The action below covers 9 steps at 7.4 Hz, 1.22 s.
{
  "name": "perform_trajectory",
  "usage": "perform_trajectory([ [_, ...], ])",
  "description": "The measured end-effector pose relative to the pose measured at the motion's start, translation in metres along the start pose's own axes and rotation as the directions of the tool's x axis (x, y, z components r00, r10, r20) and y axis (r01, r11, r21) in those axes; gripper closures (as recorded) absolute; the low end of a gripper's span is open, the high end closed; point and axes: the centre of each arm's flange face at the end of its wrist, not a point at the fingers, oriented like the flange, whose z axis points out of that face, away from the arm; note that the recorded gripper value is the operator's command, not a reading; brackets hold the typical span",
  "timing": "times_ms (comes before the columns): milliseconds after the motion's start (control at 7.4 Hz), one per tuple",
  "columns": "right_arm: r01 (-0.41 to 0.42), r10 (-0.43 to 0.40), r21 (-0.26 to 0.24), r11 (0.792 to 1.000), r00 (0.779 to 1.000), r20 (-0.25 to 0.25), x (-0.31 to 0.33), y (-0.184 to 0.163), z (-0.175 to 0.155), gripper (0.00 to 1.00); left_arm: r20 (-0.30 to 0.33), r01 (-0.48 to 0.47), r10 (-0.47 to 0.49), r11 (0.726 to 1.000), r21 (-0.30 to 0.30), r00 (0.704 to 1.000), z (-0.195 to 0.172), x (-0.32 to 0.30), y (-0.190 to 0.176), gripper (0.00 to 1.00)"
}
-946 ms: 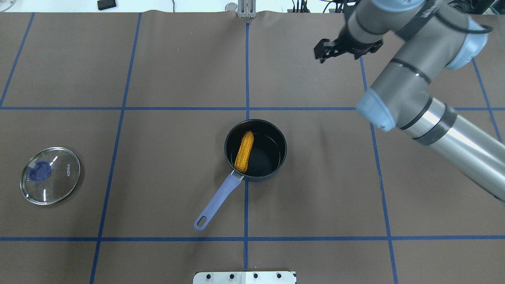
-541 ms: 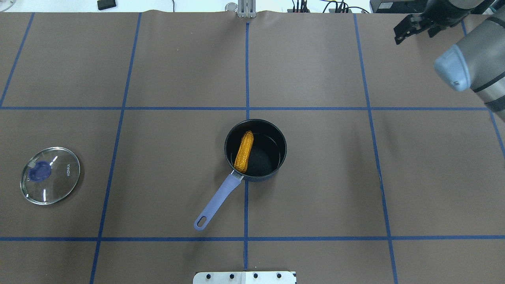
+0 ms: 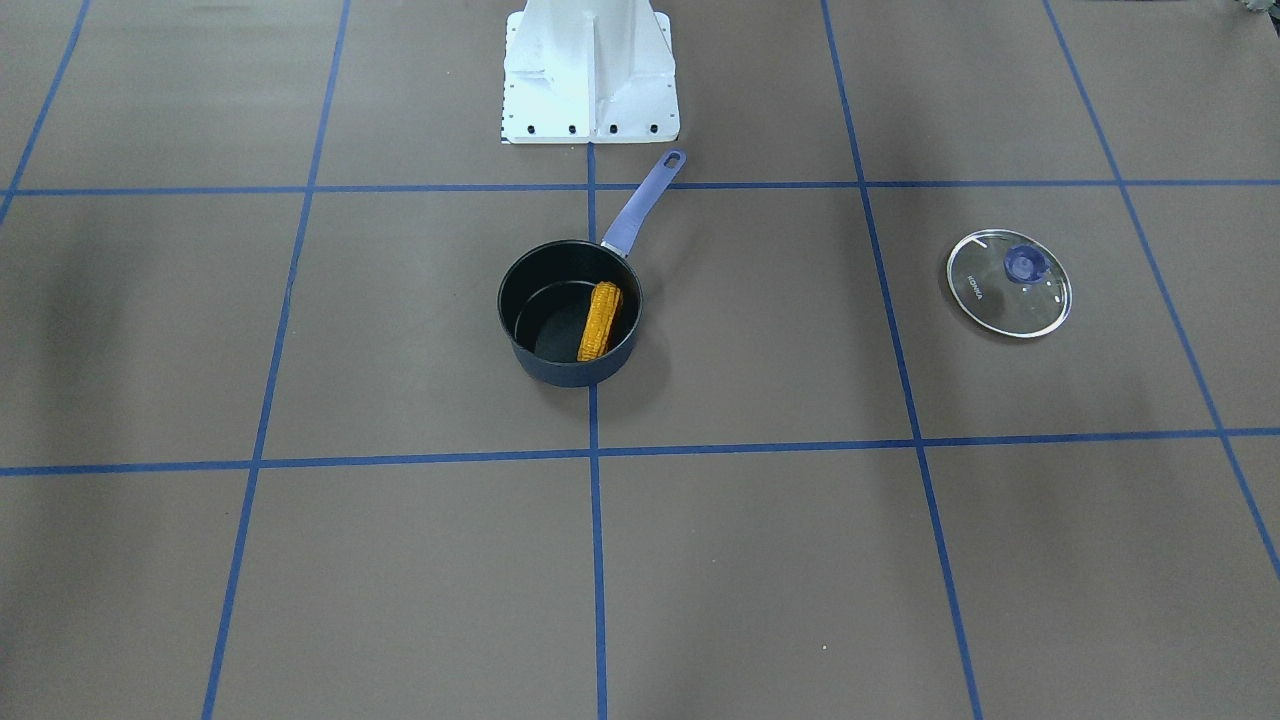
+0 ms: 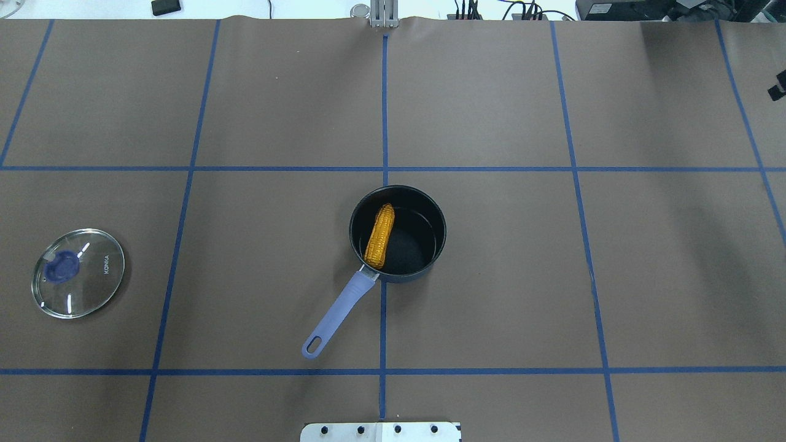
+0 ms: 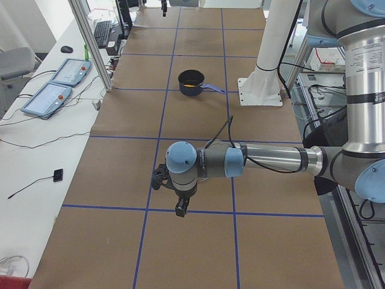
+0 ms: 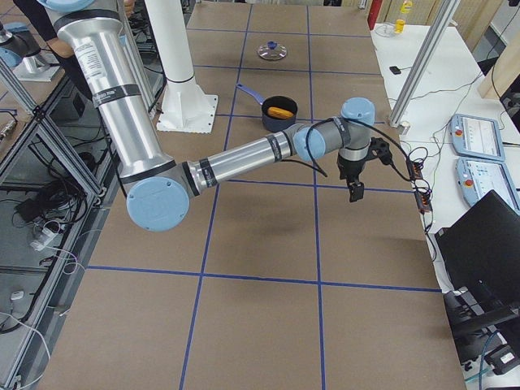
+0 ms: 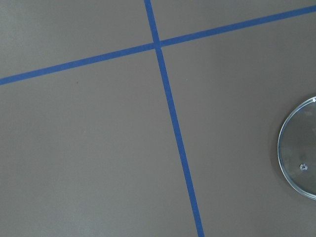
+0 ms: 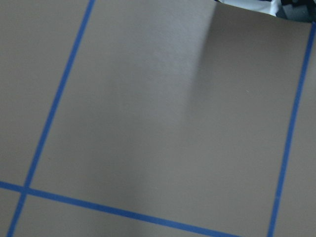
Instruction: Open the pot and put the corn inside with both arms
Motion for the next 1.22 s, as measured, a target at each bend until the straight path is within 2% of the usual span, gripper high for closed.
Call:
perform_trajectory([
  [270,-0.025,0.024,-0.038,0.999,1.0,-0.018,0.074,0.074,0.008,0.0,-0.001,0.006,-0.006,1.0,0.003,1.0,0.0,0.0,0.0,0.01],
  [541,-0.067,0.066,-0.062,0.996,0.998,-0.024,0.109,0.128,0.016,0.0,0.001,0.002,-0.002,1.0,0.006,1.0,-0.002,0.001,0.001,0.01],
  [811,-0.083,0.082,-0.068,0.994,0.996,-0.027,0.116,0.144,0.019,0.0,0.008,-0.001,0.001,1.0,0.004,1.0,-0.001,0.001,0.002,0.01],
  [1216,-0.1,0.099,-0.073,0.992,0.995,-0.027,0.119,0.146,0.022,0.0,0.009,0.0,0.0,1.0,0.001,1.0,-0.001,0.0,0.004,0.01],
])
